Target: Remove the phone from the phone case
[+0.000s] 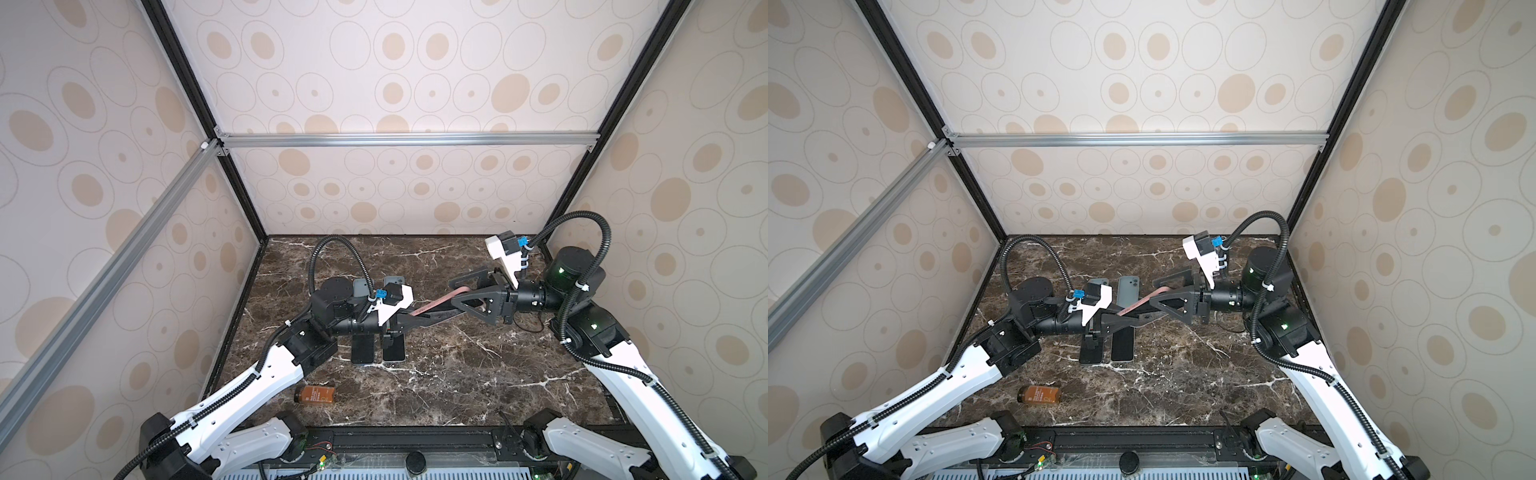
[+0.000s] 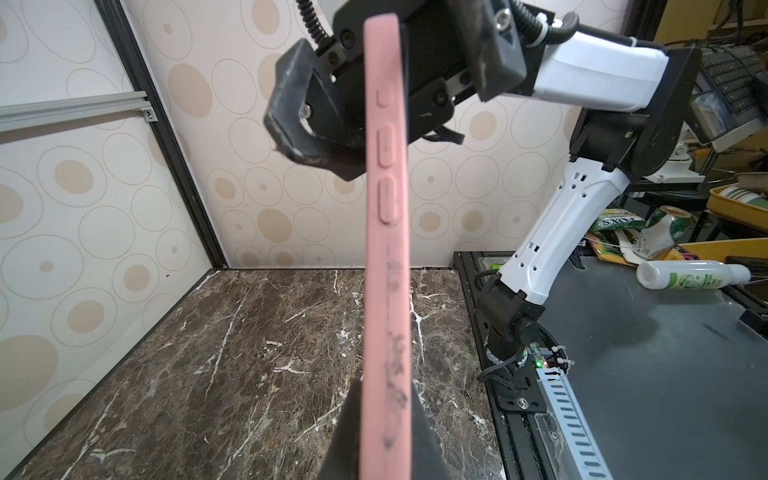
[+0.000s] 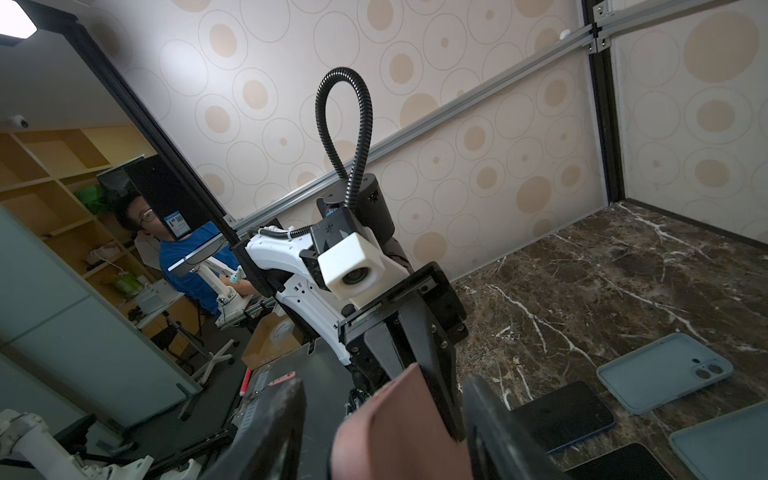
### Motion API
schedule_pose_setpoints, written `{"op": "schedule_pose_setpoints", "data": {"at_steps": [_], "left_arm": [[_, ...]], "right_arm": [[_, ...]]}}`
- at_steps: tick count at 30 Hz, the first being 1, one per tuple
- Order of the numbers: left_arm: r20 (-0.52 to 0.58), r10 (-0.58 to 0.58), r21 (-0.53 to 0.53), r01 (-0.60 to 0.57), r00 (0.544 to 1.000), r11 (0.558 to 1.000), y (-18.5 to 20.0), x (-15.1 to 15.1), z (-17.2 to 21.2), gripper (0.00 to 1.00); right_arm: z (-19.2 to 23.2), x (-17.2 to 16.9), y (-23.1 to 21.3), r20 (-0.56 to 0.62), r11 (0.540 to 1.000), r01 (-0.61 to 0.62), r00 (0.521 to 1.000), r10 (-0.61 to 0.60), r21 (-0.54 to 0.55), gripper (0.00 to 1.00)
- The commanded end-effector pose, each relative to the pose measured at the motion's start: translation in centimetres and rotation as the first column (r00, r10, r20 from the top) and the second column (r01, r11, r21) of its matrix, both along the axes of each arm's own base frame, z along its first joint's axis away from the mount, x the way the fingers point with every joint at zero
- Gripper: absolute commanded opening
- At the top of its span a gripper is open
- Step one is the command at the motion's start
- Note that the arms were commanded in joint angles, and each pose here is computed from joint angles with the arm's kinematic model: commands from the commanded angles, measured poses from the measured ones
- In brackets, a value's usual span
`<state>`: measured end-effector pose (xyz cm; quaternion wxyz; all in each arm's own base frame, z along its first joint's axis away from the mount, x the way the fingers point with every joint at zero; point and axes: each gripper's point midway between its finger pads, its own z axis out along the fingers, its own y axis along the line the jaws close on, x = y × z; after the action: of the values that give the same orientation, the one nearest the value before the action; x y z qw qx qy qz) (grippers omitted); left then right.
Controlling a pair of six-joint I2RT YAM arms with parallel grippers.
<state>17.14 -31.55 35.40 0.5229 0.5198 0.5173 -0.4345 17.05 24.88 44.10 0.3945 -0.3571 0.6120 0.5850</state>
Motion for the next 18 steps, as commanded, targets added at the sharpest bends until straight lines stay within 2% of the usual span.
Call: {"op": "schedule_pose_setpoints", "data": {"at_steps": [1, 5, 12, 18], "left_arm": [[0.119, -0.02, -0.071, 0.028, 0.993, 0.997, 0.2, -0.7, 3.9, 0.0], [0.123, -0.017, -0.076, 0.027, 0.992, 0.997, 0.2, -0.7, 4.0, 0.0], [0.135, -0.012, -0.113, 0.027, 0.991, 0.993, 0.5, -1.0, 5.0, 0.0], [0.135, -0.025, -0.141, 0.045, 0.991, 0.989, 0.6, -1.4, 5.7, 0.0]], "right_arm": [[0.5, -0.1, 0.3, -0.015, 1.0, -0.009, 1.0, 0.009, 0.02, 0.56], [0.1, 0.6, 0.5, -0.073, 1.0, 0.008, 0.997, -0.006, 0.022, 0.49], [-1.1, 0.6, 0.5, -0.11, 1.0, 0.018, 0.994, -0.018, 0.007, 0.44], [-1.5, 0.6, 0.3, -0.103, 0.999, 0.034, 0.994, -0.034, -0.008, 0.48]]}}
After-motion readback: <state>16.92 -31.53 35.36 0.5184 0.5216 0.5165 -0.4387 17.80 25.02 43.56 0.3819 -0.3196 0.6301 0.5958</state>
